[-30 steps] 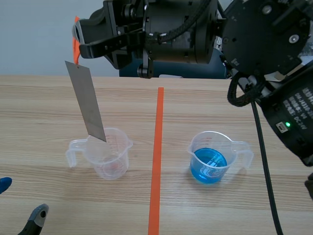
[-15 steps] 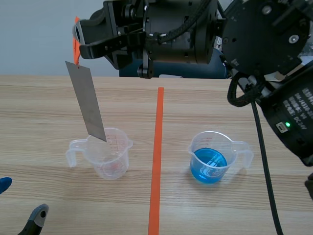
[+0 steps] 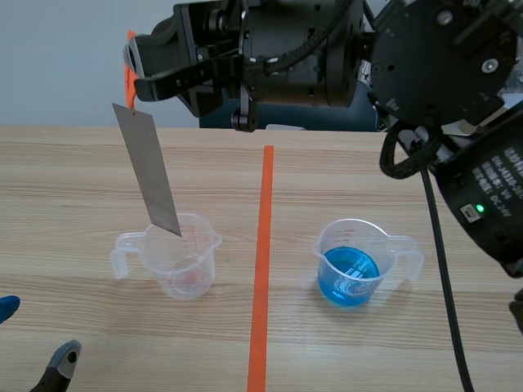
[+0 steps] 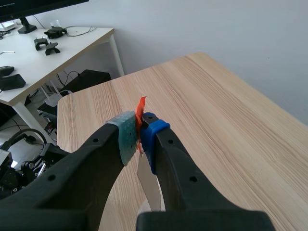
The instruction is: Do the redox reaction experiment. put the plate into the left beaker
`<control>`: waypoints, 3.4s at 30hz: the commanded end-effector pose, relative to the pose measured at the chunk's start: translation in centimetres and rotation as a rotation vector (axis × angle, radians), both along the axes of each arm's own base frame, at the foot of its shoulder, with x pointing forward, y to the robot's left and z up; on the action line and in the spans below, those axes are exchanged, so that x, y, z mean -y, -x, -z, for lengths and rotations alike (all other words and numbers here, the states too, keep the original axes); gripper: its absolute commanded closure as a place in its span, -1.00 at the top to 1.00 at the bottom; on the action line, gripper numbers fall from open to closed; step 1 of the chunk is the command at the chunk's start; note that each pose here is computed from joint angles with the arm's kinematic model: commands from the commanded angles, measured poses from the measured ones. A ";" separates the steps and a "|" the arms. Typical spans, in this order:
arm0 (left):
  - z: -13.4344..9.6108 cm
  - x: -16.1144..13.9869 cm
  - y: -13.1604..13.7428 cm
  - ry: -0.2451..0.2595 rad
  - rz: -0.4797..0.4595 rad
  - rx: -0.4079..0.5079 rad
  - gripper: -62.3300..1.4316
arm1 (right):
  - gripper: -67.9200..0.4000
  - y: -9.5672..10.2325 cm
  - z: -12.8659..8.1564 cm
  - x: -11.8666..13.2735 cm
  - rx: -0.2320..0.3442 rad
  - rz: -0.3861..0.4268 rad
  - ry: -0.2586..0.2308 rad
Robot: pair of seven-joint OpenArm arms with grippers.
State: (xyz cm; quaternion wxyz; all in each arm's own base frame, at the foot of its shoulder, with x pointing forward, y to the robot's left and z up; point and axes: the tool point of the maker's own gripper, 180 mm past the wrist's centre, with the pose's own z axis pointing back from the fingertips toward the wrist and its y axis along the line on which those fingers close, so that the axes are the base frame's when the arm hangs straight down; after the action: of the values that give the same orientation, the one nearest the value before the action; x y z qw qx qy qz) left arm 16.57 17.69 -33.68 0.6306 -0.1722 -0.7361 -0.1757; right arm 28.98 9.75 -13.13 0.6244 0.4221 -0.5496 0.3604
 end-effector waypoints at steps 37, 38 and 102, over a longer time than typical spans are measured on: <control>-0.6 -0.1 -0.2 0.002 0.004 0.026 0.79 | -0.98 -3.5 6.4 1.1 -0.137 0.101 -0.046; -0.6 -0.1 -0.2 0.001 0.004 0.025 0.79 | -0.98 -3.6 6.8 1.1 -0.146 0.104 -0.044; -0.5 -0.1 -0.2 -0.002 0.003 0.018 0.79 | 1.00 -3.8 8.4 -0.3 -0.113 0.111 -0.047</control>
State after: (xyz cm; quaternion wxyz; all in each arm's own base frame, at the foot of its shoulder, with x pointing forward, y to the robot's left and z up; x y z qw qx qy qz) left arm 16.57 17.64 -33.91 0.6350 -0.1715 -0.7318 -0.1781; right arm 32.40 9.83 -22.98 0.6791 0.4163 -0.5297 0.2914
